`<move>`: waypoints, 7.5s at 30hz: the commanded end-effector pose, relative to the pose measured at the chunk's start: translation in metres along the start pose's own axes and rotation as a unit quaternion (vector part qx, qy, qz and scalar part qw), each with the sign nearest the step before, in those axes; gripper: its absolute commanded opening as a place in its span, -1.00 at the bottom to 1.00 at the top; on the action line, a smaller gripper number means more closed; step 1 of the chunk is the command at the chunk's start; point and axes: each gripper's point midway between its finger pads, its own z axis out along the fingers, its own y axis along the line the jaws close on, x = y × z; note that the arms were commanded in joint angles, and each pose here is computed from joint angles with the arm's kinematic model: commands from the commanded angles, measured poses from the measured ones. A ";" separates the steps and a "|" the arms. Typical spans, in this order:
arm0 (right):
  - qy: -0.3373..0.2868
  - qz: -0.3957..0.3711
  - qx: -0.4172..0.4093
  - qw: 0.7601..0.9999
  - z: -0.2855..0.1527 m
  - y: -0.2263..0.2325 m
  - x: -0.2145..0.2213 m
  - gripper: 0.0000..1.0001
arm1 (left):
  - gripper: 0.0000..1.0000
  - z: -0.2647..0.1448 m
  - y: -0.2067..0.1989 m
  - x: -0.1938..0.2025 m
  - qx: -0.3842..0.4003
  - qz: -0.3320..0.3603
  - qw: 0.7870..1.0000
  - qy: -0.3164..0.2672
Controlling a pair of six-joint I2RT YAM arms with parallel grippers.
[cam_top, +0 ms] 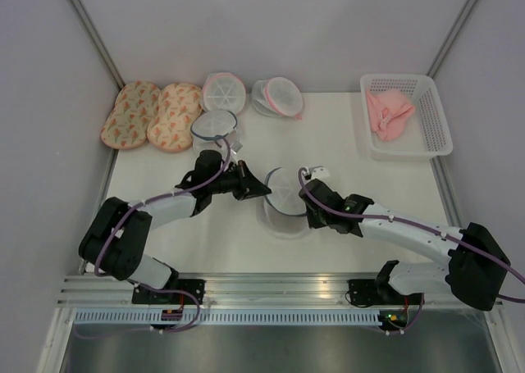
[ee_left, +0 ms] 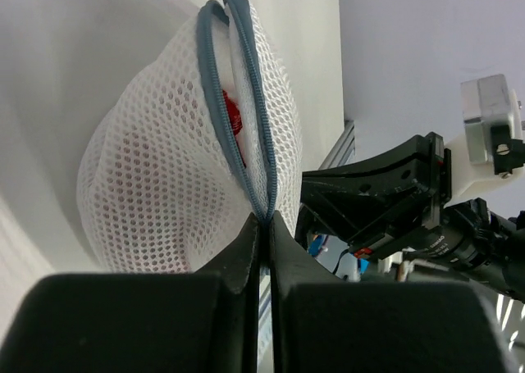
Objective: Unzip the laundry bag and remove the bra
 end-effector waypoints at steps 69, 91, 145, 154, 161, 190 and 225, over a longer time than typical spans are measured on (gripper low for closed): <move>0.040 -0.045 -0.298 0.953 -0.031 0.096 0.017 -0.99 | -0.95 -0.012 0.003 -0.040 -0.063 0.036 0.994 -0.084; -0.045 -0.005 0.158 0.986 0.020 -0.038 -0.030 -0.69 | -0.95 -0.015 0.003 -0.020 0.028 0.081 0.996 0.029; -0.044 -0.046 0.008 0.998 0.071 0.068 -0.089 -0.24 | -0.76 0.011 0.024 -0.003 -0.009 0.004 0.995 -0.097; -0.035 -0.051 0.014 0.998 0.078 0.062 -0.076 -0.60 | -0.95 0.021 0.088 0.022 -0.106 -0.030 0.991 -0.073; -0.027 -0.047 0.034 0.998 0.085 0.048 -0.064 -0.99 | -0.95 0.002 0.090 0.027 -0.109 -0.025 0.989 -0.095; -0.095 0.029 0.276 0.956 -0.011 -0.076 -0.093 -0.99 | -0.95 0.017 0.098 0.037 -0.107 -0.040 0.992 -0.054; -0.105 0.050 0.078 0.990 0.040 -0.012 -0.116 -0.04 | -0.95 0.113 0.058 -0.033 -0.054 0.100 0.993 -0.003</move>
